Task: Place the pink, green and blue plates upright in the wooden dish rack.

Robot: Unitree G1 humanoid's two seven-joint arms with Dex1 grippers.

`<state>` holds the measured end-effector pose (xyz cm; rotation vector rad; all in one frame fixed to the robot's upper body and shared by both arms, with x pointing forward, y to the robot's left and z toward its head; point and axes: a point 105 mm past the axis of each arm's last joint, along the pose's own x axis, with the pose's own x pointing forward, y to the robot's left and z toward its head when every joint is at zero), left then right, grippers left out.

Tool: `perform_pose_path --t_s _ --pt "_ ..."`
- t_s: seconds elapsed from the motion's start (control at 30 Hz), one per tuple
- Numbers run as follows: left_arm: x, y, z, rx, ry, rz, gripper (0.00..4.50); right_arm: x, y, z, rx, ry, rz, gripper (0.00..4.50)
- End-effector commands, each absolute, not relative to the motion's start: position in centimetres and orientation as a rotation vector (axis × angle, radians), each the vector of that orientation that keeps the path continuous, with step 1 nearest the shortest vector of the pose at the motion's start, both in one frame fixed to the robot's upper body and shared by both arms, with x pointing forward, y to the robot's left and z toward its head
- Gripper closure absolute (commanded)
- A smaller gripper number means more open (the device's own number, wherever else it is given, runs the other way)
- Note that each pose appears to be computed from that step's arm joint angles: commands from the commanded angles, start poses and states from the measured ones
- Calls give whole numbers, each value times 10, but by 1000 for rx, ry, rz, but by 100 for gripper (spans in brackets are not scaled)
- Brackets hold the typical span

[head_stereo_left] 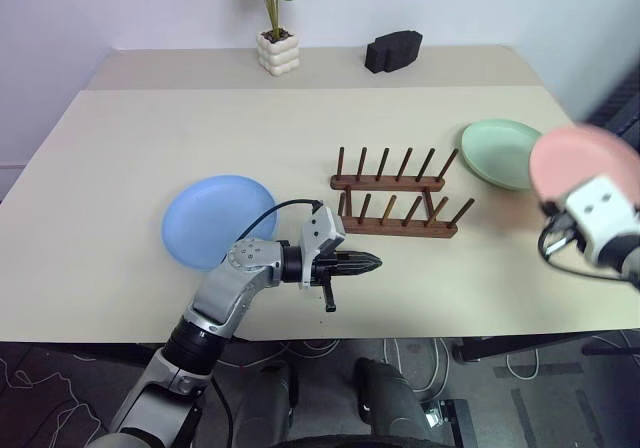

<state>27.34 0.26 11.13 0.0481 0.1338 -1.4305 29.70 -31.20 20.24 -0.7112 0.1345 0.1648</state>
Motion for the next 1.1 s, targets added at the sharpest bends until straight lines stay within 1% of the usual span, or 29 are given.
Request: perform_pose_path --t_s 0.03,0.13,0.2,0.23,0.27,0.37,0.47,0.57,0.77,0.97,1.1 --pt "272 -1 121 44 84 -1449 450 297 -282 266 -619 -150 225 444" --pt "273 -1 121 41 82 -1445 450 293 -249 292 -441 -309 372 444" --pt "274 0 121 41 76 -1432 450 278 -217 310 -228 -422 583 444" --pt "274 0 121 41 74 -1427 450 272 -207 314 -163 -443 660 444" --pt "274 0 121 41 74 -1425 450 268 -203 315 -130 -445 699 444" --pt "275 2 121 39 73 -1412 450 251 -194 315 126 -431 887 444" --pt "276 3 121 38 71 -1409 450 252 -204 317 242 -444 861 444" --pt "277 3 122 40 70 -1409 450 257 -210 310 304 -418 838 444" --pt "277 3 124 40 68 -1409 450 257 -207 291 424 -327 860 444" --pt "278 3 125 43 64 -1404 450 260 -205 278 522 -305 859 444" --pt "280 4 132 48 0 -1377 450 264 -205 271 555 -281 850 444"
